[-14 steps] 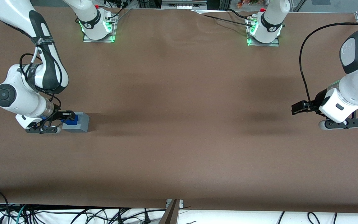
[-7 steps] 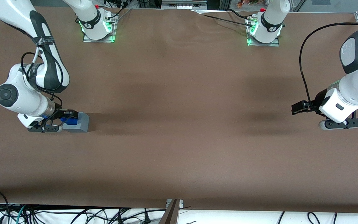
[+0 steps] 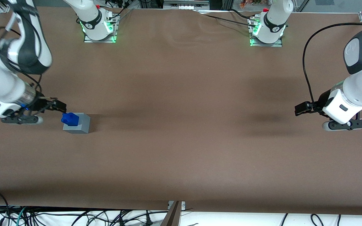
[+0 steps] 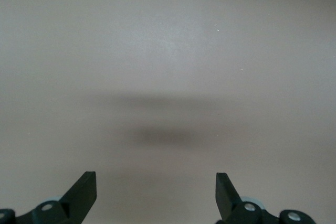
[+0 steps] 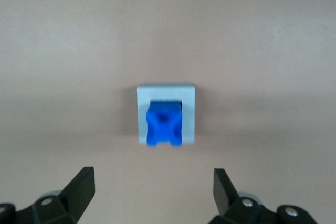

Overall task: Insert blue part into gray base with right arm
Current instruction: 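Open the right gripper and withdraw it from the blue block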

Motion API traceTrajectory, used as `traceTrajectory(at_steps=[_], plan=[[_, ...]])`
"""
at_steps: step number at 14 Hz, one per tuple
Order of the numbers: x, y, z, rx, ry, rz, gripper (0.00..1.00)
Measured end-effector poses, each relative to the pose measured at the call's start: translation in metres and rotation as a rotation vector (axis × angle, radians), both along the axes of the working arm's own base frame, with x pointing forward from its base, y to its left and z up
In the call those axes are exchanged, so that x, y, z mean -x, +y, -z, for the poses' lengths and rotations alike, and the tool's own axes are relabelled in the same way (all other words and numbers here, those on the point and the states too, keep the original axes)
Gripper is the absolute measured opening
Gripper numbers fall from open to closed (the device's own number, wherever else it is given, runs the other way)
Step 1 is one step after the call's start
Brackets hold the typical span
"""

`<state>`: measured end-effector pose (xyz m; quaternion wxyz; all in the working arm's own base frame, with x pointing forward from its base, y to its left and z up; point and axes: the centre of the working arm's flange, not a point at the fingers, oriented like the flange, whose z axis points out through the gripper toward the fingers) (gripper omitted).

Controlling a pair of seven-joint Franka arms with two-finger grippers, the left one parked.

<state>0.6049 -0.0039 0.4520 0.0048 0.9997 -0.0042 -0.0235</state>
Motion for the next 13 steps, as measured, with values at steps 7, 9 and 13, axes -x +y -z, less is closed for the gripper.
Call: traceTrajectory(at_steps=[7,9,13], plan=[[0.013,0.015,-0.119,-0.040,0.048,-0.016,1.00],[0.011,0.016,-0.113,-0.040,0.055,-0.017,1.00],[0.009,0.016,-0.110,-0.039,0.053,-0.017,1.00]])
